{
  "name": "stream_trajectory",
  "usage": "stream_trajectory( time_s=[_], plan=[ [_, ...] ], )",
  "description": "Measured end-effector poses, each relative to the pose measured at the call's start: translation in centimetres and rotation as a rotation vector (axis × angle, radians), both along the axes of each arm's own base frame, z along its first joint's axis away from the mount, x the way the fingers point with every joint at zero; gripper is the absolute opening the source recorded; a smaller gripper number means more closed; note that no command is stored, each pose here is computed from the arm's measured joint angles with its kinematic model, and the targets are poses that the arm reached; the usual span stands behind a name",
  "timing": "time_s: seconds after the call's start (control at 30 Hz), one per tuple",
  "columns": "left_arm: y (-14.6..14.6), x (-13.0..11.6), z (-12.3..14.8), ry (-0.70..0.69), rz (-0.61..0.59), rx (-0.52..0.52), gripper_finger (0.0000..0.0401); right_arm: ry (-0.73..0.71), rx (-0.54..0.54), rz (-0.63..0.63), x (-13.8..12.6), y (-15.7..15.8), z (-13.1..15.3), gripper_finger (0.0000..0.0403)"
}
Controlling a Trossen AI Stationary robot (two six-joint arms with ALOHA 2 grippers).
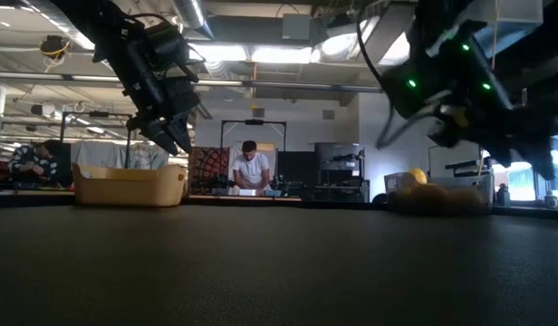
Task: Sort produce into baskets
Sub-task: Put the red bell pepper into the orange bin
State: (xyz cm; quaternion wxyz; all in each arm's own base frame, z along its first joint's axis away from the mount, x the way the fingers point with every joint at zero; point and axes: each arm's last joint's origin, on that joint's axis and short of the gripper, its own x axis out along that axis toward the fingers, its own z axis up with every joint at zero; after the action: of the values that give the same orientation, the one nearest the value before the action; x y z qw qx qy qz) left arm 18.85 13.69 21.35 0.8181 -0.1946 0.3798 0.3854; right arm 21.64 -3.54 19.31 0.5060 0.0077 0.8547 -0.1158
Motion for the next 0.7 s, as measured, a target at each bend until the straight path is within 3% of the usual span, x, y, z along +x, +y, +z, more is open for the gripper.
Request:
stream_trajectory(
  time_s=[0.3,0.53,0.7],
  plan=[
    [0.0,0.0,0.0,0.000,-0.001,0.000,0.0224,0.142,0.060,0.016,-3.2,0.5,-3.4,0.0289],
    [0.0,0.0,0.0,0.000,0.000,0.001,0.0223,0.064,0.072,0.006,-2.4,0.4,-3.7,0.0289],
    [0.0,0.0,0.0,-0.001,0.000,0.000,0.0223,0.114,0.068,-0.032,-2.6,-0.4,-4.6,0.0289]
  ],
)
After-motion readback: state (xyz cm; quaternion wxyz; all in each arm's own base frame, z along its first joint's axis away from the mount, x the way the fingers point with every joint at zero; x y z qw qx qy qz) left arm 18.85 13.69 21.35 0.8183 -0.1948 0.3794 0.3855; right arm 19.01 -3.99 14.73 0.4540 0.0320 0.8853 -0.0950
